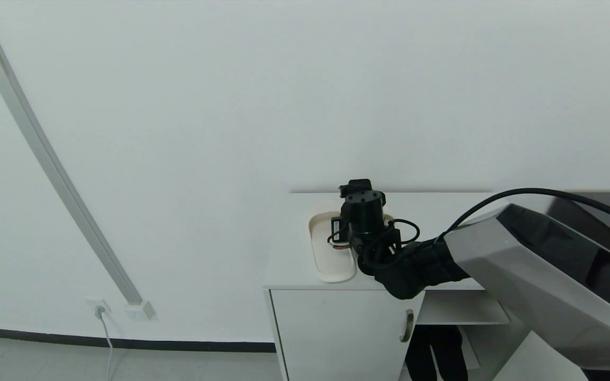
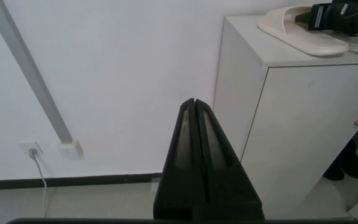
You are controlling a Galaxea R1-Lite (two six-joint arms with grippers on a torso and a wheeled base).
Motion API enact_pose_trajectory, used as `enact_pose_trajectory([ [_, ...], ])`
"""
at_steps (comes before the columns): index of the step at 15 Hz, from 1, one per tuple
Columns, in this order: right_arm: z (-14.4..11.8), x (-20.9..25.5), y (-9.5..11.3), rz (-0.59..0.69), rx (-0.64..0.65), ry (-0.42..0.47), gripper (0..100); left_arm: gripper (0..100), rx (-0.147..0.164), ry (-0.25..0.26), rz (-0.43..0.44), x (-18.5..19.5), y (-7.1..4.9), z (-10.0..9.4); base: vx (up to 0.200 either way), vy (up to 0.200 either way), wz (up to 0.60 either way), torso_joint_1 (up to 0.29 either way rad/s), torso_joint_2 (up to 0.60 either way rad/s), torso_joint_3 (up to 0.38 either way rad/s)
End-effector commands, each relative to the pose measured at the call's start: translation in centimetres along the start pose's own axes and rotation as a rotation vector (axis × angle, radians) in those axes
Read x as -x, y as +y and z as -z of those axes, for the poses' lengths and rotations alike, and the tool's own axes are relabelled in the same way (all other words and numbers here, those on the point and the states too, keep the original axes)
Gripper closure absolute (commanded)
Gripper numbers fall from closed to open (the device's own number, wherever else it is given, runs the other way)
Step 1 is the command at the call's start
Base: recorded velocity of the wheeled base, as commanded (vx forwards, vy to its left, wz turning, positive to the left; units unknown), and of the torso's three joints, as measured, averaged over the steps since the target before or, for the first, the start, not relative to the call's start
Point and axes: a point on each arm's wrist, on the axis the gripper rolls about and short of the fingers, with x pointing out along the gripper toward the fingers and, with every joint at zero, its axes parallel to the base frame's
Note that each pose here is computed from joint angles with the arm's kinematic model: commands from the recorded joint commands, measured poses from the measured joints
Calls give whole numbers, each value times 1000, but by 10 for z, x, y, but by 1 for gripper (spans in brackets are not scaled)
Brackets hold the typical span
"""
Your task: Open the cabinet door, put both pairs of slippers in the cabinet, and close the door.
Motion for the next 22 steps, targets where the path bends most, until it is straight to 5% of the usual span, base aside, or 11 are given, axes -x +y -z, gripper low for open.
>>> enact_pose_trajectory([
  [1,-3,2,0,-1,-4,-6,100,100,0,0,-1,0,0,0,0,0,0,0,0,0],
  [8,-37,71,-5,-90,-4,-5,100,100,2,0,-1,0,0,0,0,0,0,0,0,0],
  [14,-25,166,-62,-336,35,78,100,100,3,0,-1,0,0,0,0,0,0,0,0,0],
  [22,-20,180,-67,-356,63,96,100,100,3,0,-1,0,0,0,0,0,0,0,0,0],
])
